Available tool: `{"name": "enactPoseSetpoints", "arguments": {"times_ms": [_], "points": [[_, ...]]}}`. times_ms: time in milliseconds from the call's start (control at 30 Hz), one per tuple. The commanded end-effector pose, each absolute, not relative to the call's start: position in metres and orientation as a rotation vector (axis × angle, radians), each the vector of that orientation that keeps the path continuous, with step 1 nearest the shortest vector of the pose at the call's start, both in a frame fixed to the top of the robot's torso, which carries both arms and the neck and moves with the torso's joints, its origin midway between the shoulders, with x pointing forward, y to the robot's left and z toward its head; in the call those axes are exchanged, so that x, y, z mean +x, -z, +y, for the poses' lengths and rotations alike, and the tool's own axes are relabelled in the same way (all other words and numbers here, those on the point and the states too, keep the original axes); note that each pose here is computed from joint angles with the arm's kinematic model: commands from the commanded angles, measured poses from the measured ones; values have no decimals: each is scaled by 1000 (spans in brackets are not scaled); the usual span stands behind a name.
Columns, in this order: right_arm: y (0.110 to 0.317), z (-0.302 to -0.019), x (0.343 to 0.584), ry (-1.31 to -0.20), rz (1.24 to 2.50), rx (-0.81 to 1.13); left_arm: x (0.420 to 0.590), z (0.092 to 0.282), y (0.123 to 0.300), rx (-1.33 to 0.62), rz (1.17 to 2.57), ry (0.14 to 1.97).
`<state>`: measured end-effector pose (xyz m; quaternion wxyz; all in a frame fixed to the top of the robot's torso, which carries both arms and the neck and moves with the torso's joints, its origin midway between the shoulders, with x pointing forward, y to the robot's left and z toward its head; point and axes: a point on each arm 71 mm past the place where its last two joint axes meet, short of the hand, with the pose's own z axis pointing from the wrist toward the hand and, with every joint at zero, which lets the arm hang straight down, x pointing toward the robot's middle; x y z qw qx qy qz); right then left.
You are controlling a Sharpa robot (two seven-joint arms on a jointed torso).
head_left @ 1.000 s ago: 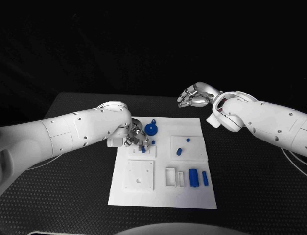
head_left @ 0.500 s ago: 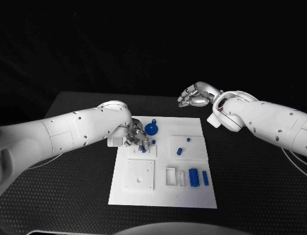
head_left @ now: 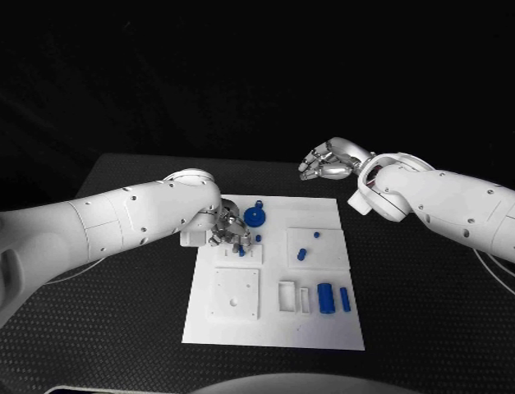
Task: Assemble the parts on the task board
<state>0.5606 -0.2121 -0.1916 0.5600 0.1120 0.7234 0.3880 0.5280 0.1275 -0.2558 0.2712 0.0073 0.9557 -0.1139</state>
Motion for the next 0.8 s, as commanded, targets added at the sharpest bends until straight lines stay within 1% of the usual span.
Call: {"name": "enactPoseSetpoints", "arguments": {"times_ms": [33, 800], "points": [[192, -211, 560, -921, 1714, 249, 528, 128, 257, 21, 2574, 307], [192, -211, 560, -921, 1715, 248, 527, 129, 257, 26, 2585, 311]]}}
